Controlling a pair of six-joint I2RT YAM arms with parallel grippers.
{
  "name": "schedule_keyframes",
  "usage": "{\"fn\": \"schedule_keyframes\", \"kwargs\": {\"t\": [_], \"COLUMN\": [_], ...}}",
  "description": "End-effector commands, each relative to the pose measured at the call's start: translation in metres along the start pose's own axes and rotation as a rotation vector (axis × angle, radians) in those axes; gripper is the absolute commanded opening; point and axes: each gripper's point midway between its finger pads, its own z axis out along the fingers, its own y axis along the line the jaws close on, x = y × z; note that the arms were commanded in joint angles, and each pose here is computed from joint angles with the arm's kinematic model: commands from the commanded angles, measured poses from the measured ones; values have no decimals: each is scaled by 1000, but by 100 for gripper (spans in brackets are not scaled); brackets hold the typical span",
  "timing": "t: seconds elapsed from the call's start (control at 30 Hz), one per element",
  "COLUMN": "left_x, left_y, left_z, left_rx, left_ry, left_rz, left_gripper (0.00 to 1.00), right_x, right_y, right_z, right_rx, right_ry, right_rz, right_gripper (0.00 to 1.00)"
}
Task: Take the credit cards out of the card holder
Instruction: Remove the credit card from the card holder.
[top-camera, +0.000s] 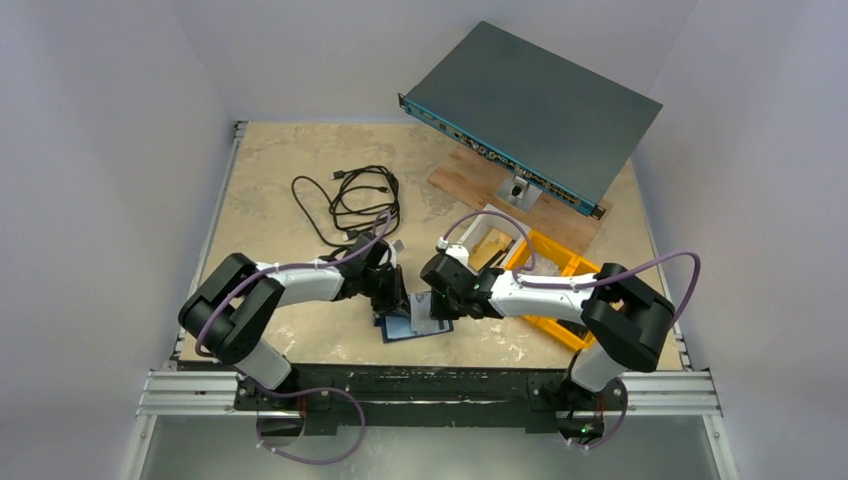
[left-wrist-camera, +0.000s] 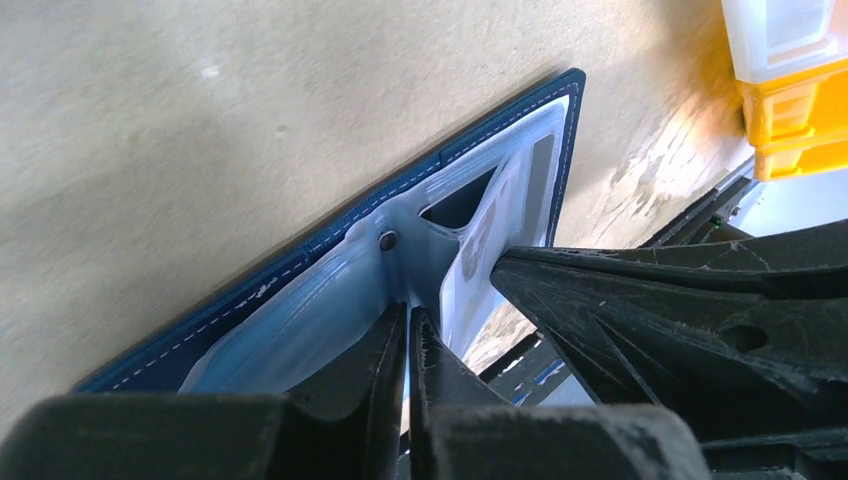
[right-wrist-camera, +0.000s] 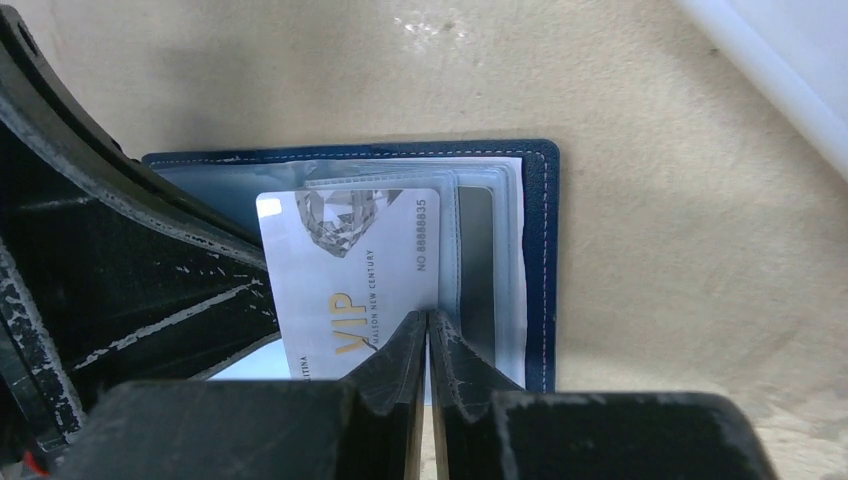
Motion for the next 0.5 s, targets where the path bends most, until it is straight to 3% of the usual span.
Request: {"fn": "schedule_keyframes", "kwargs": {"t": [0.0, 0.2, 0.47], "left_x": [-4, -1, -2], "left_y": [3, 8, 7], "left_z": [-13, -31, -57], "left_rx": [-13, -32, -38], "left_ry": [-52, -84, -138], "left_rz": [13, 14, 20], "left_gripper": [8, 17, 21], "right_x": [28, 41, 47], "right_y": [-13, -27, -32], "right_z": [19, 28, 35], "right_rx": [19, 33, 40], "right_ry": [91, 136, 163], "right_rz": [36, 65, 71], "right_gripper": [3, 0, 0]}}
